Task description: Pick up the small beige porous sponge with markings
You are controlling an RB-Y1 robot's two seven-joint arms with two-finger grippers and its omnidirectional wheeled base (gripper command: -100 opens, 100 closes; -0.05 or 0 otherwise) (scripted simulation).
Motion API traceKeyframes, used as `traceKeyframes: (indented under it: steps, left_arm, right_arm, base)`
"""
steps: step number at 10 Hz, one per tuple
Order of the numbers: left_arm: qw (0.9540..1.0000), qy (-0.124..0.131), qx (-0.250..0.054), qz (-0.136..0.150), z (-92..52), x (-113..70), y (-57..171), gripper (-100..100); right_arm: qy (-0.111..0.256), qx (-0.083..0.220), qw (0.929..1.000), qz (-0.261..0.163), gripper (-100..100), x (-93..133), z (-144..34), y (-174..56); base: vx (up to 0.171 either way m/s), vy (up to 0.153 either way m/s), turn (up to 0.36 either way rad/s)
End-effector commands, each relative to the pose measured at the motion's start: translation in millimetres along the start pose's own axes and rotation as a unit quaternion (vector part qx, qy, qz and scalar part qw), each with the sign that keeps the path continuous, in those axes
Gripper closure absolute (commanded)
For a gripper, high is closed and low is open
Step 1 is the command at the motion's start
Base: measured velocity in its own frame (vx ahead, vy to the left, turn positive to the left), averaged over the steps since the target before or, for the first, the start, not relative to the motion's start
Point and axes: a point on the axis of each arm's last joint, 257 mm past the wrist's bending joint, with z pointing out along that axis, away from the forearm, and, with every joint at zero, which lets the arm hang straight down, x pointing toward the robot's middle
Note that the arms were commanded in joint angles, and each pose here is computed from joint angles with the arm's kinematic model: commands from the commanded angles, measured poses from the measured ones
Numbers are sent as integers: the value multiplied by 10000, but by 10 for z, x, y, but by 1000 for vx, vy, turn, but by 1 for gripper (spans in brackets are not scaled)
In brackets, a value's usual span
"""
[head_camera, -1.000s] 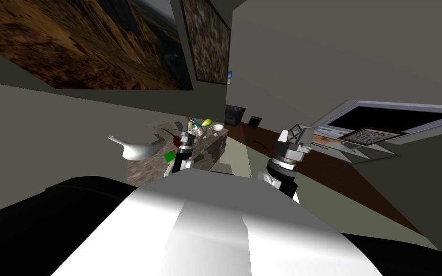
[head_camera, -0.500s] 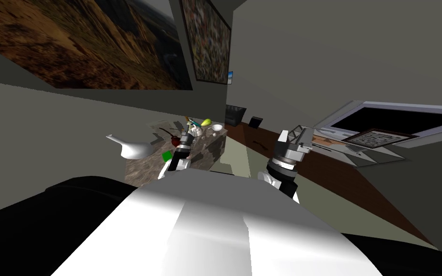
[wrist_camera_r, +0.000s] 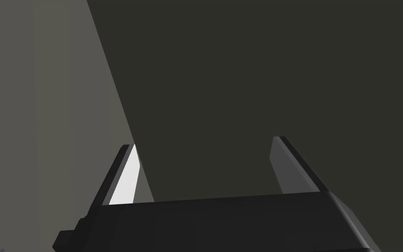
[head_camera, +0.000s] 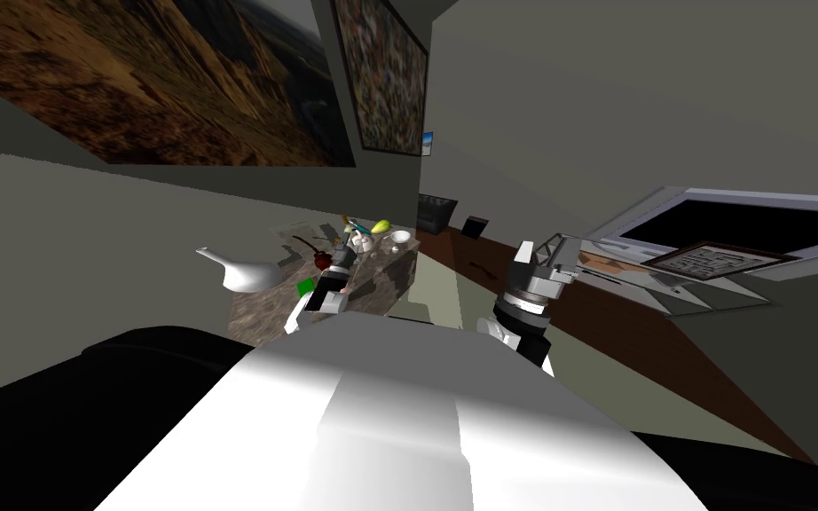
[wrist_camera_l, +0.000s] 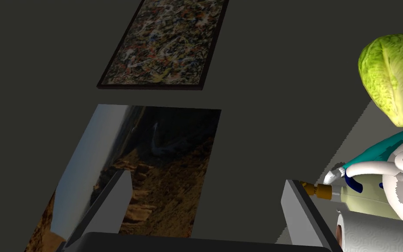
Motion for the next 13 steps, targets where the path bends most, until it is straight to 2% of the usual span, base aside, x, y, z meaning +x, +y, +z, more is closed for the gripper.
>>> traceKeyframes:
  steps: [1, 3, 8, 13]
  left_arm:
    - [9999, -14, -162, 27, -3, -15, 90, -100]
    - [9986, -45, -513, 131, 7, -151, 245, -100]
    - [9938, -120, -1081, 206, -16, -313, 502, -100]
    - [9849, -219, -1699, 249, -67, -545, 754, -100]
  right_arm:
    - [0, 0, 10000, 0, 0, 0, 0, 0]
    - [0, 0, 10000, 0, 0, 0, 0, 0]
    - [0, 0, 10000, 0, 0, 0, 0, 0]
    - [0, 0, 10000, 0, 0, 0, 0, 0]
  base:
    - [19, -39, 24]
    - [34, -77, 60]
    - [27, -61, 37]
    - [37, -59, 45]
